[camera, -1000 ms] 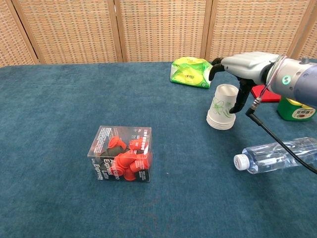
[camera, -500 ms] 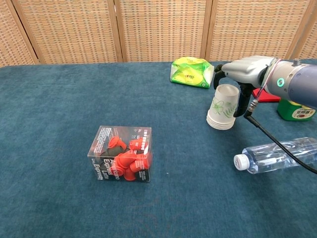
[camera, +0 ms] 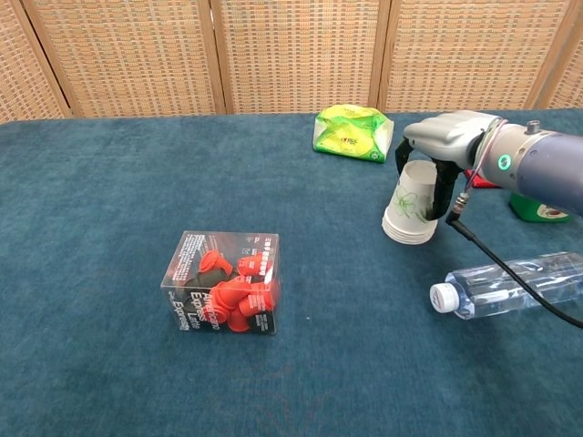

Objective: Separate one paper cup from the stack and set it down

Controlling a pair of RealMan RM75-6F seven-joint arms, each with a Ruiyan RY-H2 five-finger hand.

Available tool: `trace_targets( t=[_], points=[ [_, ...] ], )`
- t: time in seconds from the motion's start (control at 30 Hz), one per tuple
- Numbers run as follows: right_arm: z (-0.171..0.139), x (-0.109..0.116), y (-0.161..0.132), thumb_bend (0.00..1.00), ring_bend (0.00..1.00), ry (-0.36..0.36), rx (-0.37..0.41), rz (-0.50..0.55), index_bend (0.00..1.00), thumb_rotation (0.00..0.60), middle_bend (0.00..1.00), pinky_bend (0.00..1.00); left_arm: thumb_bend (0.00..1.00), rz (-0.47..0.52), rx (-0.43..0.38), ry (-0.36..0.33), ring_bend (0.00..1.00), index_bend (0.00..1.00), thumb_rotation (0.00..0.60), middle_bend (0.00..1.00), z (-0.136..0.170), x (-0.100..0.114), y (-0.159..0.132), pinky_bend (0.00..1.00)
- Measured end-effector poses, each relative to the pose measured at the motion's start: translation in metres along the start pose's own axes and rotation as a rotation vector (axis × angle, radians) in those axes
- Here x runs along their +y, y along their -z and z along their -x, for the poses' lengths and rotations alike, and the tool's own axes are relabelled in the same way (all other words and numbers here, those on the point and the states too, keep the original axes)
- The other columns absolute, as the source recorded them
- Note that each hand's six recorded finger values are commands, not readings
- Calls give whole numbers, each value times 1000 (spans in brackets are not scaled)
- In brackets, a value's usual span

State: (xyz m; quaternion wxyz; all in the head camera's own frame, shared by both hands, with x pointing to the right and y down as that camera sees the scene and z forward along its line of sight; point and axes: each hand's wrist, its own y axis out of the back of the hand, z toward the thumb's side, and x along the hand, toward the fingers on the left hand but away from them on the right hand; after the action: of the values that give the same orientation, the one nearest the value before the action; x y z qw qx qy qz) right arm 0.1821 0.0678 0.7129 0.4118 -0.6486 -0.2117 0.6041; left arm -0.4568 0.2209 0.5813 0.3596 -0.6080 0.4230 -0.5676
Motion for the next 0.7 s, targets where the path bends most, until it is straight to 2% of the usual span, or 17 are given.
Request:
trace_targets(
  t=[0.1, 0.2, 0.43, 0.7],
  points=[
    [0, 0, -2, 172, 414, 24, 7, 13, 679, 600, 552, 673, 209, 2, 0, 0, 0, 0, 600, 0, 0, 0, 0, 0],
    [-1, 3, -4, 179, 466, 47, 15, 18, 727, 600, 601, 710, 210, 1, -1, 2, 0, 0, 600, 0, 0, -1, 0, 0],
    [-7, 16, -4, 185, 489, 91, 21, 59, 761, 600, 625, 723, 210, 5, 0, 2, 0, 0, 600, 0, 0, 0, 1, 0],
    [-23, 36, 5, 186, 501, 92, 5, 337, 780, 600, 642, 744, 210, 12, -6, 14, 0, 0, 600, 0, -1, -3, -1, 0]
  ],
)
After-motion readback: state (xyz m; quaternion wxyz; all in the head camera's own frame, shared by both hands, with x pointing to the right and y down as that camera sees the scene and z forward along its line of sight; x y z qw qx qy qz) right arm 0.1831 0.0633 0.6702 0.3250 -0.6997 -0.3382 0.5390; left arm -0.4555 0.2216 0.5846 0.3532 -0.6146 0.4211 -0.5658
